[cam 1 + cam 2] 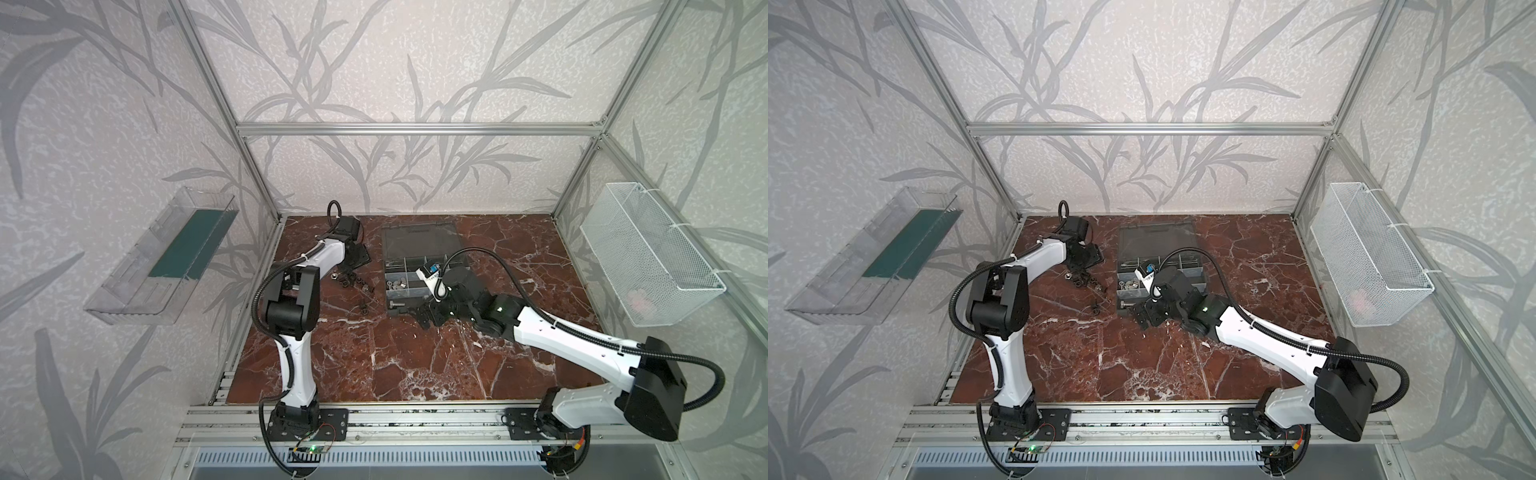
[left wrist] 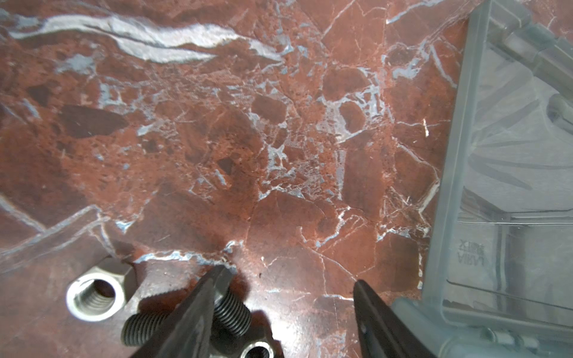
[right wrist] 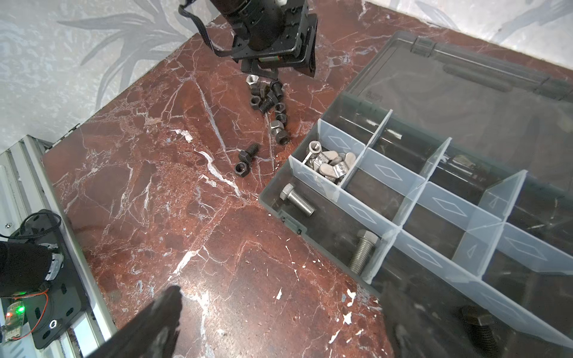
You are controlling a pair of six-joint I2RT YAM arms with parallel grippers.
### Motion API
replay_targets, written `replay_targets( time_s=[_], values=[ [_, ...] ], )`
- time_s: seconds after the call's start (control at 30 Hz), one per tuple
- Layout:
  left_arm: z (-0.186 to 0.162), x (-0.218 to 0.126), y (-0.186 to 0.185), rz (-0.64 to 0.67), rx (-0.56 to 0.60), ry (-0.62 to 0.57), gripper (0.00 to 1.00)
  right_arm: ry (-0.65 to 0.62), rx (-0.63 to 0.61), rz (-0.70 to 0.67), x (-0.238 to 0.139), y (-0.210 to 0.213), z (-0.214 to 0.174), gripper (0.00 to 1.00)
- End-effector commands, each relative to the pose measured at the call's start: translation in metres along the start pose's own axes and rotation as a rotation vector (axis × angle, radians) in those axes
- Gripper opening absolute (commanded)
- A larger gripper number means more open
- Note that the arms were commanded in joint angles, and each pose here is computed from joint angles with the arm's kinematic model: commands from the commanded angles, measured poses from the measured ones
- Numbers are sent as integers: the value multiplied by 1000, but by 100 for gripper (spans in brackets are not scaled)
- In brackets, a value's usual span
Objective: Sort the screws and nuts into containers
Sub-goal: 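Move the open left gripper back over the pile while the right gripper draws back, then lower the left gripper onto another black bolt and close on its head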
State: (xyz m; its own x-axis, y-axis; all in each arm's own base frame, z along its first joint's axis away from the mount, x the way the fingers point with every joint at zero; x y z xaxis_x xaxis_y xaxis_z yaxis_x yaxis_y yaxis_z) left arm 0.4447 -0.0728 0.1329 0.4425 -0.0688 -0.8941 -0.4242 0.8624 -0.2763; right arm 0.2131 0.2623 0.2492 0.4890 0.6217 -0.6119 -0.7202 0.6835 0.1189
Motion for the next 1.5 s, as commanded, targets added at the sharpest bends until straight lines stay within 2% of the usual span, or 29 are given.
replay_targets(
  time_s=[0.0, 0.4, 0.67, 0.8, 1.0, 1.27, 1.47],
  values=[
    [-14, 1, 12, 36, -7, 61, 70, -23, 1, -1, -2, 1, -1, 99],
    [-21, -35, 7, -11, 51, 30, 74, -18, 11, 25, 6, 4, 2, 99],
    [-25, -15, 12, 27, 43, 69, 73, -25, 30, 42, 7, 5, 3, 99],
    [-21, -8, 11, 25, 30, 66, 72, -30, -3, 30, 7, 4, 4, 99],
    [-19, 1, 11, 26, 26, 69, 67, -40, -64, 27, 11, 4, 9, 99],
    [-15, 7, 16, 39, 6, 49, 56, -41, -76, 28, 12, 2, 10, 99],
    [-8, 12, 19, 59, 2, 48, 53, -34, -54, 41, 14, -4, 12, 99]
  ],
)
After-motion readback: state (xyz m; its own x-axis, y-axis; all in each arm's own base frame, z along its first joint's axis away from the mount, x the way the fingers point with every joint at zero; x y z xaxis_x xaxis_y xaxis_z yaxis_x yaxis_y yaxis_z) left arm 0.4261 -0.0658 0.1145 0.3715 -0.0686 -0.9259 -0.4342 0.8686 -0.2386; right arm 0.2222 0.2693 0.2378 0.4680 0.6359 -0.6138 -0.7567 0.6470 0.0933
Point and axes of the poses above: each gripper's point midway between its finger pads, its own x axis out along the fingers, its own y axis along the line the jaws close on, z = x × y, the point moved 9 cm from there along -x, back along the fingers, and after that the axes turned 3 degrees about -x, right-handed, at the moved point
